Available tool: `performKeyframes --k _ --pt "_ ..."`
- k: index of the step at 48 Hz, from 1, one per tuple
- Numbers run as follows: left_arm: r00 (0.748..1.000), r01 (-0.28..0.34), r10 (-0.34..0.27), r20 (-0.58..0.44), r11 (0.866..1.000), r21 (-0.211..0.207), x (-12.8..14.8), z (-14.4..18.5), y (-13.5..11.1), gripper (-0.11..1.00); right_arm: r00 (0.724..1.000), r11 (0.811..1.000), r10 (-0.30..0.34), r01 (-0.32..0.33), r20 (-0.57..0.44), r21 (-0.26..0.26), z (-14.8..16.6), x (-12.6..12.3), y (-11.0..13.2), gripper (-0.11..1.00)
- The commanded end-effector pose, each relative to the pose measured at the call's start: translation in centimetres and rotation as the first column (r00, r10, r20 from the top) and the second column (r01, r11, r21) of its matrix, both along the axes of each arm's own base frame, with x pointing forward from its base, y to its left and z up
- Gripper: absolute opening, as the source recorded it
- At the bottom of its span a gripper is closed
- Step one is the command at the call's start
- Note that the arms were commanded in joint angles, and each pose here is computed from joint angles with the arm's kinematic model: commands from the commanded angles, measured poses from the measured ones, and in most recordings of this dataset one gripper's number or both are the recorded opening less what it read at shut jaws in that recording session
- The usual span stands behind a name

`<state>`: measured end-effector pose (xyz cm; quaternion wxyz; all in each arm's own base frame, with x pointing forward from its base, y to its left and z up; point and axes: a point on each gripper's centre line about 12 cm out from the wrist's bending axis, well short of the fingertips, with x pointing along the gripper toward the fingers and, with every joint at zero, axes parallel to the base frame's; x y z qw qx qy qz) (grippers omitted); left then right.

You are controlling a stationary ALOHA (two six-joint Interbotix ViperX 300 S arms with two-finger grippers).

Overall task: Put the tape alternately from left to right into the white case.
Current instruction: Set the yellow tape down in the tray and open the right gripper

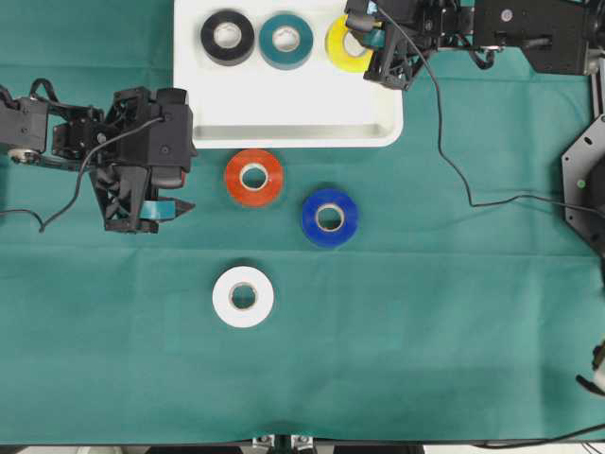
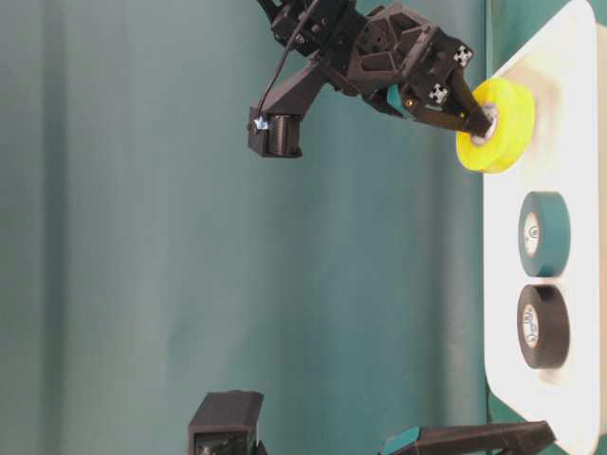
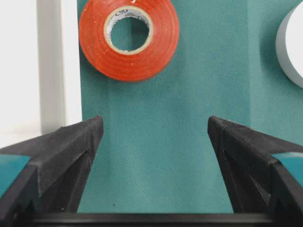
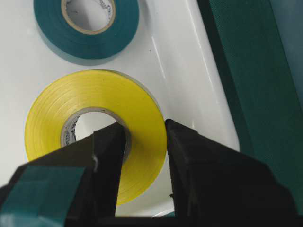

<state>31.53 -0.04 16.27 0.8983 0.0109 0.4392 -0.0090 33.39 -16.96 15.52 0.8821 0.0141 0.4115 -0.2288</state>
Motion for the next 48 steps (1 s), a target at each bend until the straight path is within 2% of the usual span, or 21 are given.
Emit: performKeyframes --k 1,12,21,23,48 --pt "1.0 0.004 -0.004 0.031 1.0 0.0 0.38 0.83 -0.14 0.59 1.0 1.0 -0.002 0.002 0.028 -0.011 0.89 0.24 -0.27 0.28" --pt "0.999 0.004 -0.004 0.035 1.0 -0.001 0.47 0.94 -0.15 0.59 1.0 1.0 -0.005 0.005 0.027 -0.012 0.92 0.22 -0.34 0.31" --pt "0.999 0.003 -0.003 0.035 1.0 -0.001 0.47 0.94 -0.14 0.59 1.0 1.0 -0.004 0.004 0.021 -0.01 0.73 0.08 -0.28 0.83" --pt "0.999 0.004 -0.004 0.034 1.0 -0.002 0.46 0.92 -0.2 0.59 1.0 1.0 -0.003 0.004 0.022 -0.01 0.74 0.09 -0.27 0.91" --pt "0.999 0.011 -0.011 0.035 1.0 -0.001 0.47 0.94 -0.39 0.59 1.0 1.0 -0.005 0.005 0.022 -0.005 0.57 -0.01 -0.19 0.88"
